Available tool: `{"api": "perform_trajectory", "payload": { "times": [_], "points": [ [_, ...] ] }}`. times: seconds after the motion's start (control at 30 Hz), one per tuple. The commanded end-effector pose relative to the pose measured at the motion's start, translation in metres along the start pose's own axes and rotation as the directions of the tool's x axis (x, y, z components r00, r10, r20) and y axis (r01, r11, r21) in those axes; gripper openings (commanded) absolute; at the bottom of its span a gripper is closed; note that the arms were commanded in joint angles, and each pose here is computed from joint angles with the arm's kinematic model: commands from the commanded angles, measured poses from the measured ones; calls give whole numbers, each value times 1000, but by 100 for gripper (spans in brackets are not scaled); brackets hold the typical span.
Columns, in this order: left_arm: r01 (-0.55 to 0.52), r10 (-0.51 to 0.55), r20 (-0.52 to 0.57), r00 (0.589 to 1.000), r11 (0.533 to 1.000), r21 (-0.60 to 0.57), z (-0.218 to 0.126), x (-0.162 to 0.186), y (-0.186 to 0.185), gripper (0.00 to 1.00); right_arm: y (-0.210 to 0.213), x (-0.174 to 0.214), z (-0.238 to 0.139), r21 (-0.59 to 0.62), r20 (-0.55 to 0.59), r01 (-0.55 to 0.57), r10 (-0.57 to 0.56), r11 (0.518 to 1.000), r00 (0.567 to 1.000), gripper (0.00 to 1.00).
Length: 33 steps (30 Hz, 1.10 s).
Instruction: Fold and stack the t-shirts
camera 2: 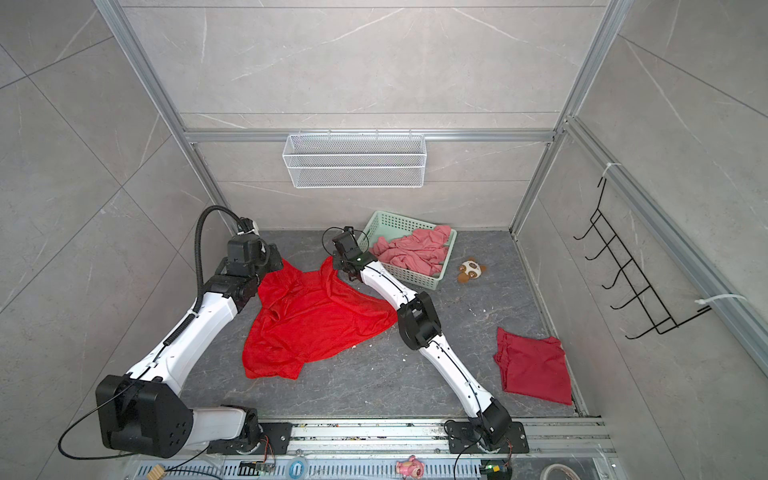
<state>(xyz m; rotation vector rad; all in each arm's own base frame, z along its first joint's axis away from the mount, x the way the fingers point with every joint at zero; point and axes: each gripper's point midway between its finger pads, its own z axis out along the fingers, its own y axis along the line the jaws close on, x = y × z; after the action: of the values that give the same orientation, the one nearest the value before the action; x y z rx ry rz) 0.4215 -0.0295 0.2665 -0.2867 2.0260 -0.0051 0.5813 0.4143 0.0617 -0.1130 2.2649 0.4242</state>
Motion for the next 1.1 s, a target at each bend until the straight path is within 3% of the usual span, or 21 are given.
{"api": "perform_trajectory", "payload": {
  "times": [0.0,0.43,0.67,0.83,1.07],
  "points": [
    [25,-24,47,999,999,-22,-6,-12,6,0,-34,-3,-5,101,-9,-16,17,995,1000,0],
    [15,-13,33,999,999,-36,-4,-8,9,0,-125,-26,-47,250,33,-31,24,968,999,0],
    [7,-6,34,999,999,-32,-4,-12,7,0,-96,-50,-79,131,-15,71,-69,989,997,0],
    [-21,24,95,995,999,-33,-22,-45,6,0,-79,-99,-144,97,67,110,-117,989,991,0],
    [-48,65,317,946,997,-61,-92,-138,14,0,-64,-181,-299,111,301,168,-195,979,934,0]
  ]
}}
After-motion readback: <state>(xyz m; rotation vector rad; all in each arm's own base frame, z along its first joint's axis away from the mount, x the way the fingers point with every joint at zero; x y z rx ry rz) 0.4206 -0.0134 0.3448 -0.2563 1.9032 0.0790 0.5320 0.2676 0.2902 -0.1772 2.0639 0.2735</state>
